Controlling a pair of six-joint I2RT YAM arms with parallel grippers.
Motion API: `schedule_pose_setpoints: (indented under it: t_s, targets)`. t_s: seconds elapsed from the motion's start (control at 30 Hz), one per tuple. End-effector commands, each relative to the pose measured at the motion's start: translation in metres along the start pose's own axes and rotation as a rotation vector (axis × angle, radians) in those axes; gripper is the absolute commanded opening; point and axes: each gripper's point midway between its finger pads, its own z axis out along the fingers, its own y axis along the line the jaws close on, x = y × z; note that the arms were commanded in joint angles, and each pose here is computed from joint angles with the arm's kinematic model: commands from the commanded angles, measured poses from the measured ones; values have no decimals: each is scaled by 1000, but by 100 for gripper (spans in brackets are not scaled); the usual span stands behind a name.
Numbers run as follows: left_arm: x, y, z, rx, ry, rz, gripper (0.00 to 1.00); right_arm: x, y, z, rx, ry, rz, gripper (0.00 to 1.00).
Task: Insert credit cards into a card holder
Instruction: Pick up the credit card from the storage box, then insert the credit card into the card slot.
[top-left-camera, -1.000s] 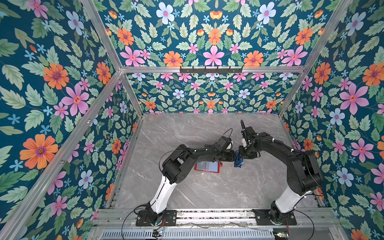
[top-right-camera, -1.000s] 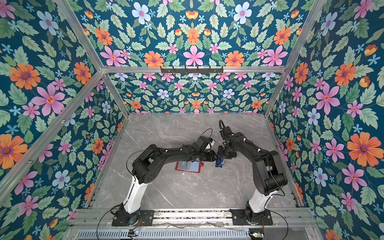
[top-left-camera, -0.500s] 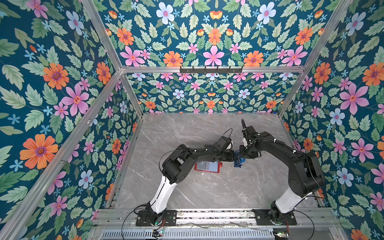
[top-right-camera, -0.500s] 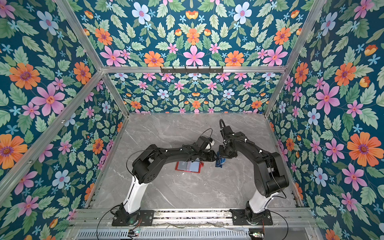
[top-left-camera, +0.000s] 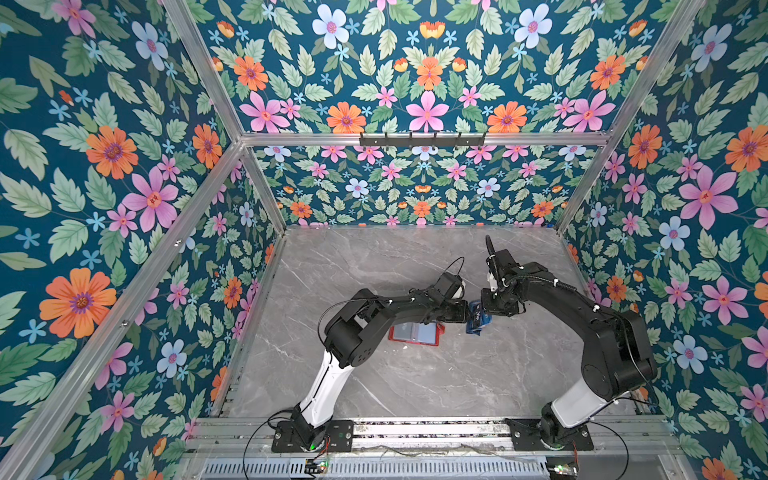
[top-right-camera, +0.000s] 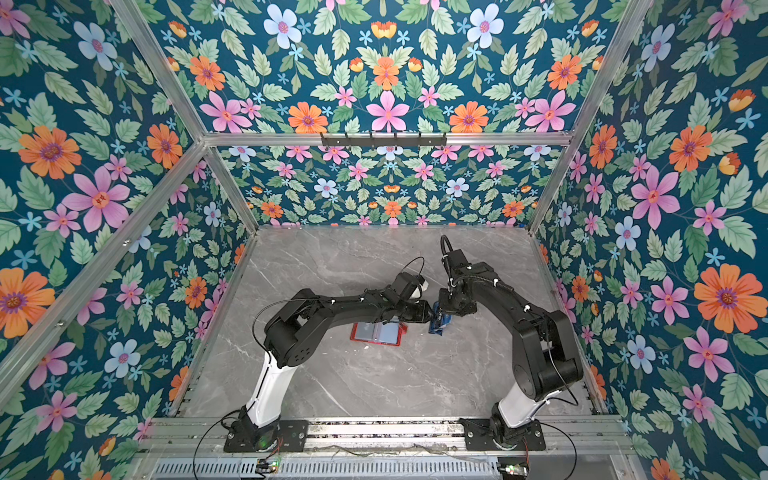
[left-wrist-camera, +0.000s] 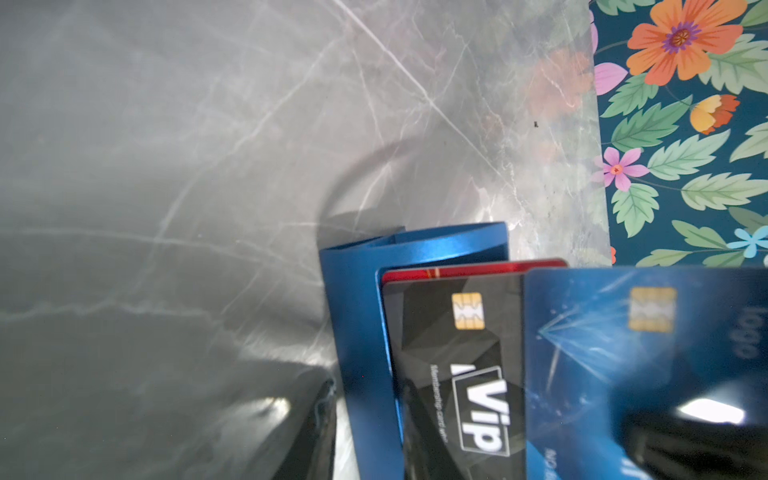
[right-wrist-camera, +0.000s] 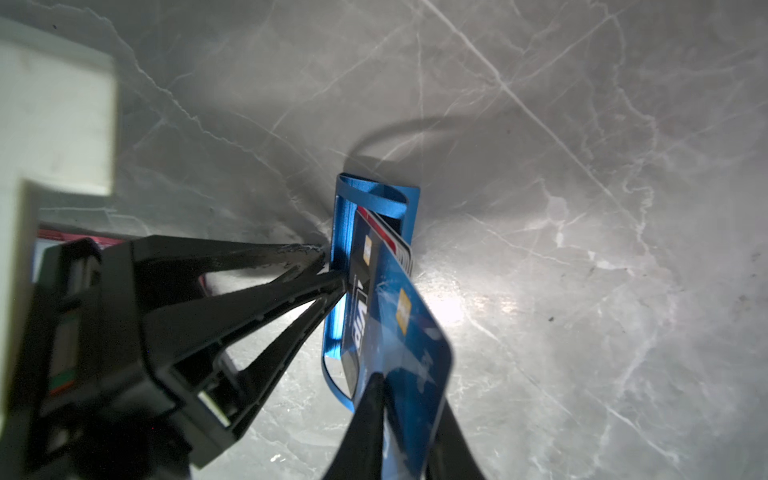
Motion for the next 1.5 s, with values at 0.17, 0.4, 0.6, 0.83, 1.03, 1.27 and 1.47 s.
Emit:
schedule_pose_setpoints:
  t_s: [0.17, 0.4, 0.6, 0.83, 1.03, 1.27, 1.47]
  targets:
    - [5, 6, -1, -27, 19, -13, 28, 5, -3, -8, 14, 1, -1, 6]
    - [-5, -16, -9, 46, 0, 9, 30, 2, 8, -23, -55, -54, 6, 0]
    - [-14, -34, -28, 84, -34, 55, 35, -1, 20, -37, -145, -123, 10, 0]
    - [-21, -24, -66, -17, -144, 102, 36, 1, 42, -48, -295, -161, 5, 0]
    - [-11, 9, -104, -180, -218, 105, 36, 6, 69, -48, -406, -160, -19, 0]
    - [5, 57, -146, -350, -253, 81, 35, 12, 108, -37, -511, -115, -57, 0]
    - [17, 100, -173, -408, -255, 27, 35, 15, 136, -23, -565, -65, -77, 0]
